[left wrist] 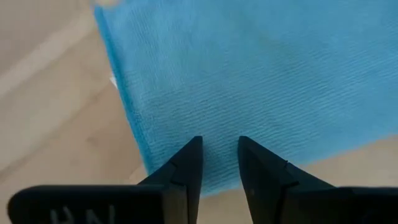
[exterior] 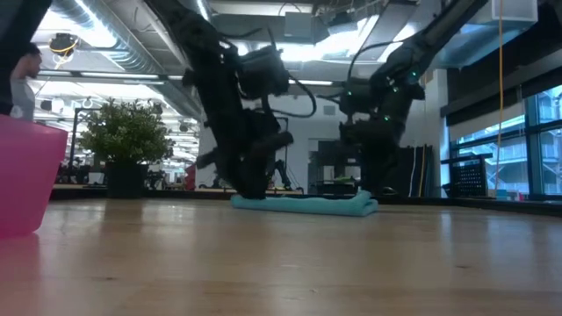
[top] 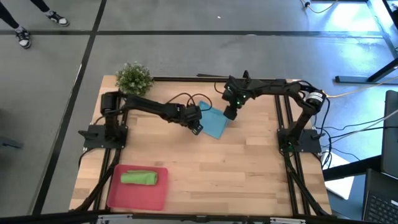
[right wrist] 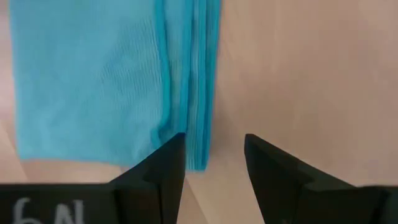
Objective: Roll microfiber towels into tight, uniform cylinder then place into a basket
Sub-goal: Roll the microfiber blue towel
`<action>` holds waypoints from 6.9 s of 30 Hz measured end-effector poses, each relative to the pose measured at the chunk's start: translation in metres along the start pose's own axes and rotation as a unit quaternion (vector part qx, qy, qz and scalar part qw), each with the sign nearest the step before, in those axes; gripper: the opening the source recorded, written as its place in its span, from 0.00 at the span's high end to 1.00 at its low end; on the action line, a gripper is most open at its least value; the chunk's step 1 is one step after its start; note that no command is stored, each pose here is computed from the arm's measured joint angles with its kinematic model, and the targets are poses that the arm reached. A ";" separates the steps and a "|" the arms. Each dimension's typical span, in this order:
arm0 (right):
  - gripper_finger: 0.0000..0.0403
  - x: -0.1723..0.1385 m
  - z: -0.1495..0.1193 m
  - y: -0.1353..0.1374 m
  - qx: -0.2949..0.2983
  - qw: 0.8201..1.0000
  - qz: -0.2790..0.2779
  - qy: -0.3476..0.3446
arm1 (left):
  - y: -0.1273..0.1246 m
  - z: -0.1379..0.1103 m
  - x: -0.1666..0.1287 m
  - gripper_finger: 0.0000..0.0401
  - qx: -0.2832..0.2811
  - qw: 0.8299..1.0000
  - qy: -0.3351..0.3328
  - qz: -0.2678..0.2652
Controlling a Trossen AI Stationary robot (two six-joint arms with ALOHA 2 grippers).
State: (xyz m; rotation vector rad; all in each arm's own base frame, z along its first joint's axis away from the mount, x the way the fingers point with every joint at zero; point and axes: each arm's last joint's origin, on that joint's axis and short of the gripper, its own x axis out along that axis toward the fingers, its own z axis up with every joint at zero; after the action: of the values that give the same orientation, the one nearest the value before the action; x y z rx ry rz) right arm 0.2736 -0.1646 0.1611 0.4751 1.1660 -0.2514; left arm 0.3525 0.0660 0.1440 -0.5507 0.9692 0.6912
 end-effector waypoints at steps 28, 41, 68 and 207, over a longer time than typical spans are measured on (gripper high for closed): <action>0.59 0.038 -0.037 0.043 -0.043 0.999 0.019 0.022 | 0.044 0.031 0.028 0.77 0.106 0.994 -0.028 0.028; 0.59 0.037 -0.029 0.065 -0.058 0.997 0.045 0.018 | 0.046 0.043 0.013 0.77 0.201 0.978 -0.049 -0.023; 0.59 -0.032 -0.019 0.089 -0.144 0.986 0.086 -0.019 | -0.022 0.004 -0.093 0.78 0.313 0.940 -0.113 -0.081; 0.99 0.020 0.019 0.057 -0.186 0.955 0.226 0.040 | -0.077 -0.048 -0.019 0.66 0.384 0.901 -0.033 -0.197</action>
State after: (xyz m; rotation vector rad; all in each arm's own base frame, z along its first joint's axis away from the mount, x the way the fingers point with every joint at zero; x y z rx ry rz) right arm 0.3212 -0.1232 0.1610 0.4061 1.1184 0.3816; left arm 0.3754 -0.0235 0.1468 -0.0102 0.9408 -0.0653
